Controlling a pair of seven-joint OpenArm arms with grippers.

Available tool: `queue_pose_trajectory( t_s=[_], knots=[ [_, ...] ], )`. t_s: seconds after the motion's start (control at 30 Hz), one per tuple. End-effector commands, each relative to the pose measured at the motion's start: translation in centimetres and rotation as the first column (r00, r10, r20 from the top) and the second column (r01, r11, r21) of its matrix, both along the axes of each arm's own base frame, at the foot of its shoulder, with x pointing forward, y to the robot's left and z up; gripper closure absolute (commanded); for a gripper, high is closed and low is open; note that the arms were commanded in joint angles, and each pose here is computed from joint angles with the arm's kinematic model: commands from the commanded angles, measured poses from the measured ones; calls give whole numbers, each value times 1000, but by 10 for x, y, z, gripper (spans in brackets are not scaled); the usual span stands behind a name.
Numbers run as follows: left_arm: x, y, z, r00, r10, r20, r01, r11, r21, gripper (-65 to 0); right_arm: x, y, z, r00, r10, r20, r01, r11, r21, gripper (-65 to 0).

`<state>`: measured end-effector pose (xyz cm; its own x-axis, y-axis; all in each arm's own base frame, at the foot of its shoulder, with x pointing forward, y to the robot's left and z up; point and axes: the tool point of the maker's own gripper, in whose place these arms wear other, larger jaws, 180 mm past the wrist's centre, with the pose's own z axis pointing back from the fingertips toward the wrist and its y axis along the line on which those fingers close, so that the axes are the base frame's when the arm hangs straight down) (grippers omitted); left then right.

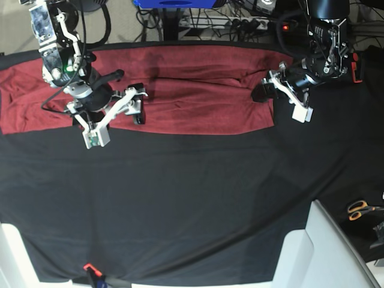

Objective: Fold the T-shirt properly
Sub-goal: 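Lower the left gripper onto the shirt's middle and grasp the fabric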

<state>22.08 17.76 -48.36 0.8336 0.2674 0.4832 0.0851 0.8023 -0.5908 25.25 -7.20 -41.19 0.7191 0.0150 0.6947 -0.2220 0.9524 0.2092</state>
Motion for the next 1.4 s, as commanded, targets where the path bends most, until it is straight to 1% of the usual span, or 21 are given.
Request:
queue_pose_trajectory(
  t_s=[0.0,0.1,0.2,0.33,0.43,0.5,0.67,0.7,0.77,0.83,0.87,0.97,1.07,1.13,1.23,1.37],
  knots=[
    [14,12,12,999,-3,46,2,1000,18,0,8,0,11,999,-1,44,0,1000,13,-510],
    [20,32,19,998,3,61,-7,998,57,0,8,0,11,999,-1,44,0,1000,13,-510],
    [25,70,30,994,59,87,-68,992,108,0,8,0,11,999,-1,44,0,1000,13,-510],
    [25,113,44,992,78,103,-96,978,187,0,8,0,11,999,-1,44,0,1000,13,-510],
    [15,129,46,994,65,82,-83,970,230,0,8,1,11,999,-1,44,1,1000,15,-510],
    [16,129,52,994,48,97,-70,967,244,0,8,1,11,999,-2,44,1,1000,16,-510],
    [11,110,73,988,-43,149,-1,960,281,0,7,2,11,999,3,43,-3,1000,17,-510],
    [8,107,75,988,-45,148,0,957,289,0,7,2,11,999,3,43,-3,1000,17,-510],
    [9,98,80,988,-6,155,-41,955,294,0,8,1,11,999,0,44,0,1000,17,-510],
    [11,88,88,985,-11,174,-46,946,320,0,8,1,11,999,-1,43,1,1000,16,-510],
    [10,78,87,984,-27,173,-33,942,335,0,7,1,10,999,-1,41,1,1000,16,-510],
    [6,46,82,981,-116,154,49,921,386,0,6,3,10,999,4,40,-5,1000,18,-510],
    [-6,17,65,982,-175,70,131,902,412,0,6,2,10,999,3,40,-4,1000,17,-510],
    [-9,3,58,981,-187,46,153,900,409,0,6,3,10,999,4,40,-5,1000,18,-510],
    [-12,-17,51,979,-199,36,169,904,394,0,4,2,9,999,3,34,-4,1000,17,-510],
    [-10,-52,47,965,-261,40,228,901,368,0,3,1,8,1000,-1,30,1,1000,16,-510]
  ],
)
